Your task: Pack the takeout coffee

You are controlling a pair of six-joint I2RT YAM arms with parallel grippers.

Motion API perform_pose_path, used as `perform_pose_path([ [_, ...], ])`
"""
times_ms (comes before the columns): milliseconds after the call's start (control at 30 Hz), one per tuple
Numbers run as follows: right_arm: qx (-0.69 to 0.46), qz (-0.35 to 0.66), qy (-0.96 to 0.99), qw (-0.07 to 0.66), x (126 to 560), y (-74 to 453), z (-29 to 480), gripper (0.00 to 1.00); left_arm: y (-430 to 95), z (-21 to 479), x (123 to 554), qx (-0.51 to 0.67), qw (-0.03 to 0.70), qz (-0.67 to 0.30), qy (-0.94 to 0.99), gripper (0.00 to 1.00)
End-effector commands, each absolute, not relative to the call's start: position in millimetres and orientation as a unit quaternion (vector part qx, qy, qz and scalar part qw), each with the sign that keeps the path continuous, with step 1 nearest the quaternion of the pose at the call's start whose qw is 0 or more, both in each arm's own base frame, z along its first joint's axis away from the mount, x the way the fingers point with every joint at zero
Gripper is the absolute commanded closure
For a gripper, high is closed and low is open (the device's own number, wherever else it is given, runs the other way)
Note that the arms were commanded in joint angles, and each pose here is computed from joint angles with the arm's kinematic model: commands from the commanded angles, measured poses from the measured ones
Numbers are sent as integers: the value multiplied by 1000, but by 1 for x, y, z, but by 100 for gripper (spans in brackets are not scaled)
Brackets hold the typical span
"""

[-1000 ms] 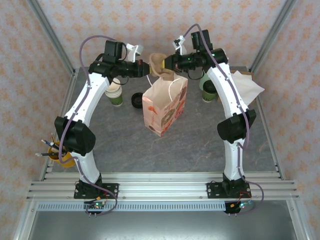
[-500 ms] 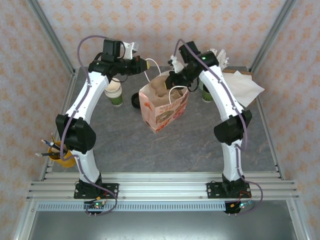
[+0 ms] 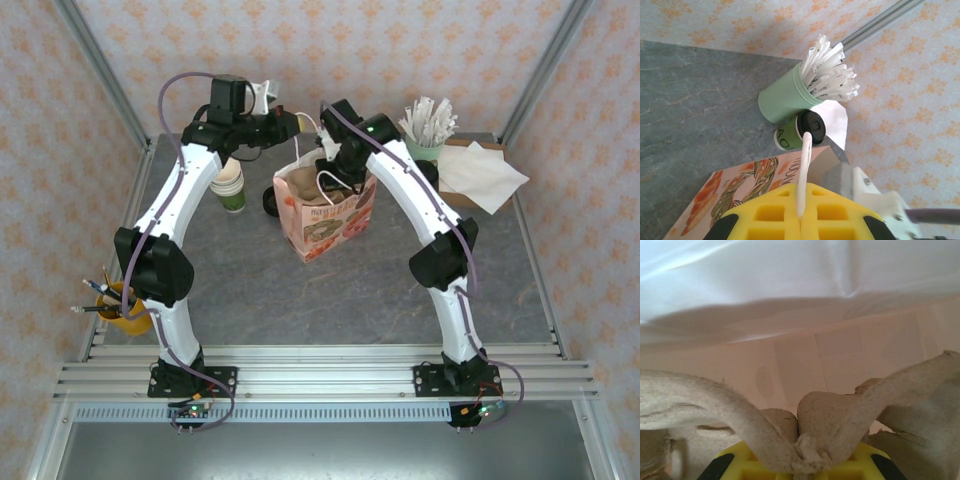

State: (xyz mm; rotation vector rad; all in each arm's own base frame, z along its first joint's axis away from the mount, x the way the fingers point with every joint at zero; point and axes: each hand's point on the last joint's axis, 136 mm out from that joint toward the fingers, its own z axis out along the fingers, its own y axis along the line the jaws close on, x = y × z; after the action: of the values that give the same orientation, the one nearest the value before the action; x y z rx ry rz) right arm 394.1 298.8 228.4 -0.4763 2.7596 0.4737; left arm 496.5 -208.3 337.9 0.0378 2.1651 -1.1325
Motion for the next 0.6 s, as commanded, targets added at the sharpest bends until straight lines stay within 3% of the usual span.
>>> perform_pose_path([
  [0,-112,126,976,137,401,285,207,100,-211,348,501,21,361,-435,824,100],
  [267,-90,86,984,126,409,272,190,100,-211,343,491,70,346,-452,819,100],
  [400,-24,122,984,127,417,270,198,100,-197,331,485,89,344,-428,831,100],
  [567,-51,197,971,125,408,286,217,100,-169,326,483,98,347,-411,838,100],
])
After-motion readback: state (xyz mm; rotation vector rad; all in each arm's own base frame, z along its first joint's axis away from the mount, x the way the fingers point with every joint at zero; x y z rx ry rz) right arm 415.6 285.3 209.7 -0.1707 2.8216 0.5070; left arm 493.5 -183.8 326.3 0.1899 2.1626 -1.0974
